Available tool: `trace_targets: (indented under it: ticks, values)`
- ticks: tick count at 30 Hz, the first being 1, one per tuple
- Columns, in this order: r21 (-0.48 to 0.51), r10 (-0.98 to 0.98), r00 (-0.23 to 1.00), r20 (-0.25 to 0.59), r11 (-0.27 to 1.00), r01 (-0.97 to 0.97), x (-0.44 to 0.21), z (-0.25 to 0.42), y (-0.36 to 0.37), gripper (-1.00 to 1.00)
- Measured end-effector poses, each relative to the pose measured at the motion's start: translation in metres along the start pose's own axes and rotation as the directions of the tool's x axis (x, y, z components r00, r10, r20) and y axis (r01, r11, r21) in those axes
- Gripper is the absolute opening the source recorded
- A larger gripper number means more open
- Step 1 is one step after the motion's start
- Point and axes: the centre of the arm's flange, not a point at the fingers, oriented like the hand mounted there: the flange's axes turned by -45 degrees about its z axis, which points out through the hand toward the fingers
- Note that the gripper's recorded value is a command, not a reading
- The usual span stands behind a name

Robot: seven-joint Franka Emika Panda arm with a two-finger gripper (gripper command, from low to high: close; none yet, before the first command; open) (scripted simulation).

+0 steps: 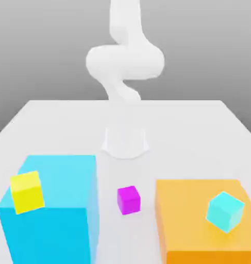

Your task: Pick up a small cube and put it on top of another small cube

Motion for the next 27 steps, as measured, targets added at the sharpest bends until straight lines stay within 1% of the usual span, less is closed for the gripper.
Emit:
trace_targets:
  ticks: [4, 7, 11, 14, 17, 20, 23, 27]
  values:
    - [0.056, -0.199, 0.976, 0.091, 0.979, 0.194, -0.027, 0.072, 0.015, 0.0]
    - [0.116, -0.351, 0.925, 0.144, 0.935, 0.336, -0.053, 0.123, 0.017, 0.0]
    - [0.218, -0.551, 0.813, 0.189, 0.83, 0.513, -0.096, 0.184, 0.011, 0.0]
    - [0.305, -0.69, 0.697, 0.196, 0.718, 0.626, -0.132, 0.223, 0.002, 0.0]
    - [0.395, -0.81, 0.559, 0.177, 0.578, 0.714, -0.172, 0.255, -0.009, 0.0]
    - [0.48, -0.905, 0.405, 0.132, 0.416, 0.773, -0.214, 0.28, -0.021, 0.0]
    - [0.553, -0.968, 0.244, 0.062, 0.237, 0.799, -0.256, 0.298, -0.032, 0.0]
    - [0.622, -0.998, 0.032, -0.062, -0.013, 0.783, -0.313, 0.311, -0.046, 0.0]
